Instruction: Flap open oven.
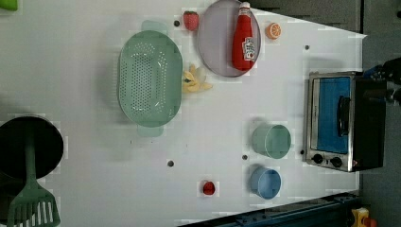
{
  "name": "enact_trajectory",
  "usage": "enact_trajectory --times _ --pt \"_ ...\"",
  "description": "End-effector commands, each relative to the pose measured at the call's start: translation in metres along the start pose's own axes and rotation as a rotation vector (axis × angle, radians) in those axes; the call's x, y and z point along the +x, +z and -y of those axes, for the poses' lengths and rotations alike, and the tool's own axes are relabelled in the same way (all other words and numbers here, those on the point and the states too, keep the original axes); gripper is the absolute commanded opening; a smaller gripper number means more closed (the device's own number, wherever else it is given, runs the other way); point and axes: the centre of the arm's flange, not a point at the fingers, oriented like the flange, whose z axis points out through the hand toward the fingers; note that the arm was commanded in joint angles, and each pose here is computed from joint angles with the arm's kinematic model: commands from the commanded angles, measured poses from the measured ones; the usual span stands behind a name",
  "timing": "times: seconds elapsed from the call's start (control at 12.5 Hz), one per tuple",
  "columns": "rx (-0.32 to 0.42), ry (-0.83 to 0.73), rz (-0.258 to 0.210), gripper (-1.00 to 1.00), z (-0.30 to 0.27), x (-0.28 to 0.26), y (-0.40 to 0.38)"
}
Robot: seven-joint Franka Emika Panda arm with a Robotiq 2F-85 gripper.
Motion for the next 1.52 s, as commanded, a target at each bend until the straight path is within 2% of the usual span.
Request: enact_trajectory --times 0.08,0.24,0.48,0.56,1.04,1.12,1.2,1.36,1.52 --pt "0.009 0.265 0.045 0.59 -0.124 -0.073 -0.073" --pt "0.010 0.265 0.045 0.99 -0.124 -0.073 -0.073" --pt "0.010 0.265 0.045 1.00 -0.124 -0.073 -0.073" --pt "0.010 0.265 0.045 0.89 -0.124 -0.073 -0.073" --pt "0.004 0.277 0.054 -0.55 -0.129 -0.069 -0.069" --pt "0.002 0.286 0.060 -0.65 -0.133 -0.065 -0.066" --pt "0.000 0.276 0.069 -0.65 -0.139 -0.061 -0.062" --pt "0.001 0.147 0.087 -0.65 -0.155 -0.049 -0.050" --pt "-0.003 -0.012 0.077 -0.65 -0.176 -0.032 -0.038"
